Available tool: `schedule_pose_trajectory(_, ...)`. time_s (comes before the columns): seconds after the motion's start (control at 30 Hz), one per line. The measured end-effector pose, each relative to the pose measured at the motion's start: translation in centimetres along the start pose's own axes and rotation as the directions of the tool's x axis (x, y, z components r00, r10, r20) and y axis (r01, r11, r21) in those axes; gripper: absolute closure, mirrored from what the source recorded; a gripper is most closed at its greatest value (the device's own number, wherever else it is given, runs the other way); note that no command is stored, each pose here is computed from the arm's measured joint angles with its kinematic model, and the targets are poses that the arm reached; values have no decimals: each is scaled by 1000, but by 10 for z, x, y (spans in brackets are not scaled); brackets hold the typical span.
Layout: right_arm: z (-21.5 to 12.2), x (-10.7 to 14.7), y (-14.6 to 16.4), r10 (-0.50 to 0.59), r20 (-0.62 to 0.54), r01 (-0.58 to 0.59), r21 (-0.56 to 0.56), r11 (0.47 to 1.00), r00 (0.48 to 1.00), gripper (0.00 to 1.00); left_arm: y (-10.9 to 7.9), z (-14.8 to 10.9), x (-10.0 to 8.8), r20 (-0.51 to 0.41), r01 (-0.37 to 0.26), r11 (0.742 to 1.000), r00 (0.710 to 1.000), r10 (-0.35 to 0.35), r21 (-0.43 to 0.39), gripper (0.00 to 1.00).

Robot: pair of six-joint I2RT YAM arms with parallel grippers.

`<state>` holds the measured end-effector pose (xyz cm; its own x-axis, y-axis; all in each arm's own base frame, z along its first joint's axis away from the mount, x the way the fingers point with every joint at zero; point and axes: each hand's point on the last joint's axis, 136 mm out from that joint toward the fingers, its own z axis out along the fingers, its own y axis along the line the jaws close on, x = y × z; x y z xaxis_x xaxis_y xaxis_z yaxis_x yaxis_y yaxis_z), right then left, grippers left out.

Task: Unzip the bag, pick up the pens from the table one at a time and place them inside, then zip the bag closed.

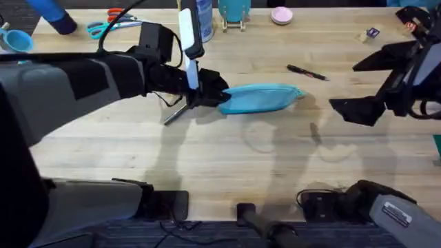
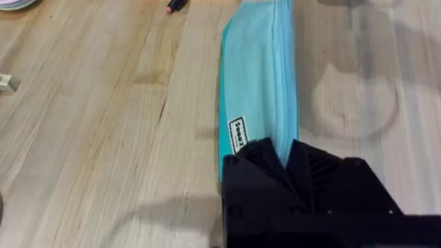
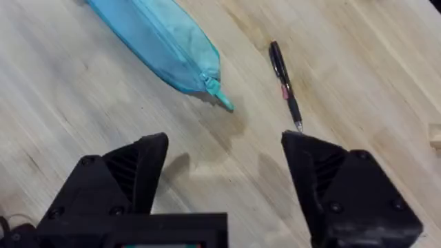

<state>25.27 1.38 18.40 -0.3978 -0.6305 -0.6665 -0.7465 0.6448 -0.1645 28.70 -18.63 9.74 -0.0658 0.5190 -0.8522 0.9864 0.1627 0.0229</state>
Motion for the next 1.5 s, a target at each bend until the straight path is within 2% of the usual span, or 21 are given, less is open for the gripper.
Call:
schedule_pose_trajectory(0.8, 1, 3, 1, 9, -15, -9, -8, 1000, 1000, 4, 0, 0, 0, 0, 0, 1000, 1000, 0, 0, 958)
schedule_pose_trajectory(1.17, 26, 21, -3, 84, -65, -91, -103, 991, 994, 4, 0, 0, 0, 0, 0, 1000, 1000, 0, 0, 958)
schedule_pose_trajectory(1.5, 43, 31, -13, 99, -78, -108, -126, 986, 992, 4, 0, 0, 0, 0, 0, 1000, 1000, 0, 0, 958)
